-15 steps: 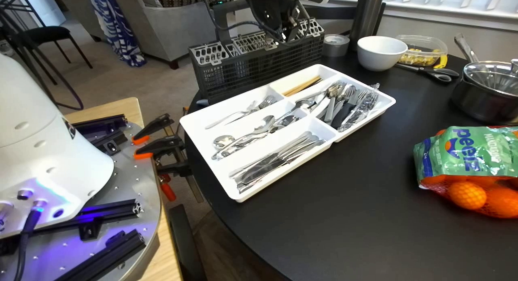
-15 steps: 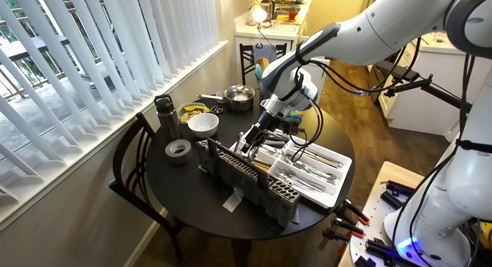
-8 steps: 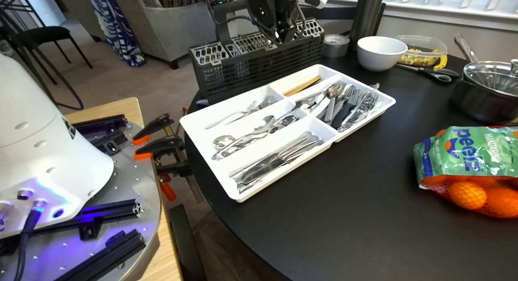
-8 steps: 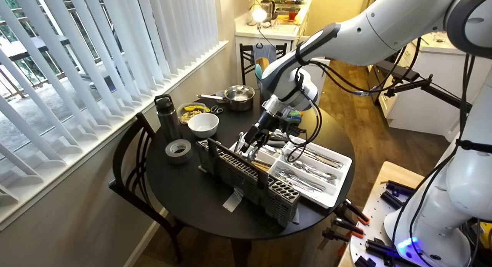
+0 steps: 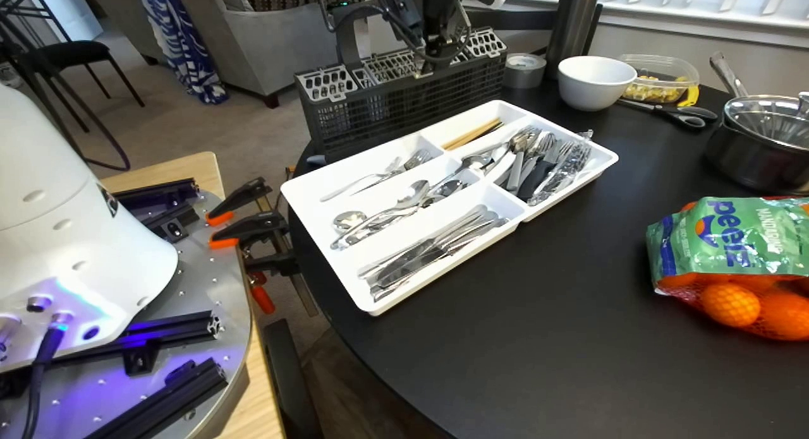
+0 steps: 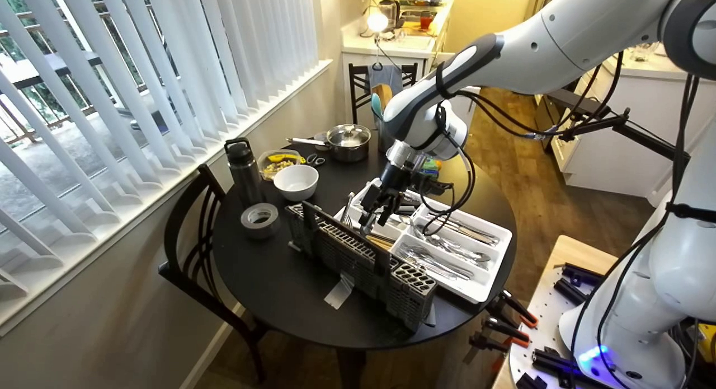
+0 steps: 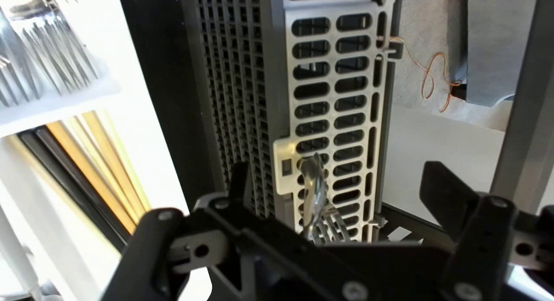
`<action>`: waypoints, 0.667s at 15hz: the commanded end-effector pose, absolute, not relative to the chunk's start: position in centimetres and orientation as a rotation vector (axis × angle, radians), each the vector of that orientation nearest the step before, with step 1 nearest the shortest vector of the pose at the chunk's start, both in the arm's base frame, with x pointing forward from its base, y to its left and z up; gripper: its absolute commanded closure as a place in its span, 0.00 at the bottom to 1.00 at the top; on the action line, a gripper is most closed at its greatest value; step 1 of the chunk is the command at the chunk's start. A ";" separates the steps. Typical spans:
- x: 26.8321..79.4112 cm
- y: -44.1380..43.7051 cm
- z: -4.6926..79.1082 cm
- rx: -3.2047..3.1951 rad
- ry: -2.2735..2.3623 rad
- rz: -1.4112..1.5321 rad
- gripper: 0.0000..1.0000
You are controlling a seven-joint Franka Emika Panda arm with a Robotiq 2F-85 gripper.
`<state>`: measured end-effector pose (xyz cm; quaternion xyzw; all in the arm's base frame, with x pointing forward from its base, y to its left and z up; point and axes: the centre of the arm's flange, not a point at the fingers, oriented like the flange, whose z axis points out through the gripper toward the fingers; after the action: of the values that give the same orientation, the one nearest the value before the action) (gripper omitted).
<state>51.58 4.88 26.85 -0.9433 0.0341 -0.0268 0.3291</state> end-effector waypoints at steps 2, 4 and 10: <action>50.5 4.8 28.8 -2.474 0.094 -0.085 0.27; 50.6 4.7 29.0 -2.477 0.101 -0.104 0.41; 51.0 4.3 28.9 -2.502 0.146 -0.113 0.80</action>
<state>51.80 4.49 28.24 -0.9435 0.0397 -0.0415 0.3263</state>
